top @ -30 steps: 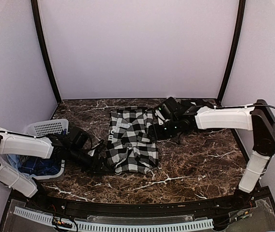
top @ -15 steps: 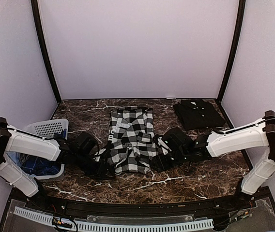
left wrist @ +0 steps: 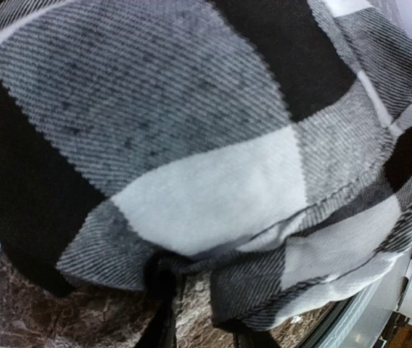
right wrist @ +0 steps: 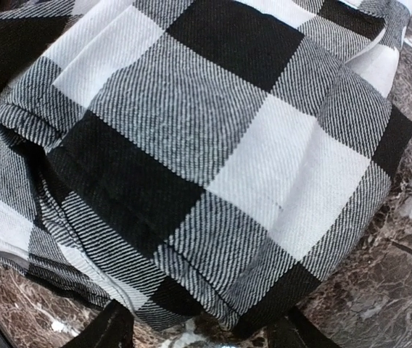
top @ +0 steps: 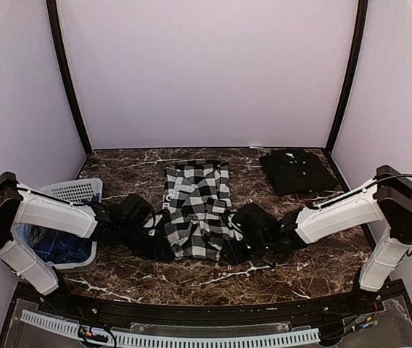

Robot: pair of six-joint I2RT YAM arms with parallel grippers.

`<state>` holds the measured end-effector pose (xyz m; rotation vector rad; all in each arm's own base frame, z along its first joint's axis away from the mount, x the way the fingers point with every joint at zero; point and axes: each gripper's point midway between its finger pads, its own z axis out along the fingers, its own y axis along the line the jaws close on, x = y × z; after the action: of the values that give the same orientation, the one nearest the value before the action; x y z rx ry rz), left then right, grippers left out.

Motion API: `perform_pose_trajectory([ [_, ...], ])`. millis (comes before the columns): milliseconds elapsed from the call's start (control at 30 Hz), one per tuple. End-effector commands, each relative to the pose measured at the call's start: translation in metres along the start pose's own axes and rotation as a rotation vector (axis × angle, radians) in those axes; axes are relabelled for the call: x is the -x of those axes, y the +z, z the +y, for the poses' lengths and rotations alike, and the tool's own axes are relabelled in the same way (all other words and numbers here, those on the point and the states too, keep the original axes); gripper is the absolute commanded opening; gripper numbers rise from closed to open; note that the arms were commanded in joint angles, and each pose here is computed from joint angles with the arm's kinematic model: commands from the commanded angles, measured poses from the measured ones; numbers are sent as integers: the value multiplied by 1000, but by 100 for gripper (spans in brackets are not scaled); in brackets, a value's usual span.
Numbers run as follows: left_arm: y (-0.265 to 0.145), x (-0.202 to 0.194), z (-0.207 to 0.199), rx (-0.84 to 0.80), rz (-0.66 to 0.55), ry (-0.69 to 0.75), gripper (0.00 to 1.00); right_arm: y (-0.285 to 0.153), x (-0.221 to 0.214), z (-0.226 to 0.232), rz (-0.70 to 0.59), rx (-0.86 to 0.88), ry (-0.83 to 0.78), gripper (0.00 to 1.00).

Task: Fold and stack the long sleeve shirts
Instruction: Fold the rectangle-folded shirt at the center of the board.

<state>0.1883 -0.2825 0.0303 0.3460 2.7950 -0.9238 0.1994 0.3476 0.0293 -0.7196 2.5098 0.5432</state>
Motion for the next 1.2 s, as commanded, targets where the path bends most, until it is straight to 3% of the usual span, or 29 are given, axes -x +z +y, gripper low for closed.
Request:
perform_pose_trajectory([
  [0,-7,20,-8,22,-71,17,21,-1,15,2,-54,-23,16,51],
  [167,-29,36,-18,42,-142,29,6,-9,31,4,-77,-45,19,17],
  [233,-39,43,-23,49,-170,33,2,-15,40,6,-92,-51,18,9],
  [367,-58,60,-29,79,-244,37,0,-28,65,12,-126,-64,13,2],
  [633,-65,97,-22,162,-302,-2,0,-29,111,-5,-169,-88,39,1],
  [733,-63,123,-9,181,-327,-50,2,-21,128,-21,-172,-106,70,7],
  [900,-60,163,13,202,-350,-83,14,-14,155,-40,-192,-116,113,29],
  [1033,-68,206,17,183,-415,-67,39,-22,173,-50,-223,-124,151,42],
  [1067,-74,215,22,199,-426,-66,51,-30,175,-58,-233,-162,166,53],
  [1100,-82,220,23,201,-446,-65,58,-35,175,-62,-242,-175,176,57],
  [1167,-94,222,29,213,-469,-72,62,-41,172,-70,-250,-199,198,62],
])
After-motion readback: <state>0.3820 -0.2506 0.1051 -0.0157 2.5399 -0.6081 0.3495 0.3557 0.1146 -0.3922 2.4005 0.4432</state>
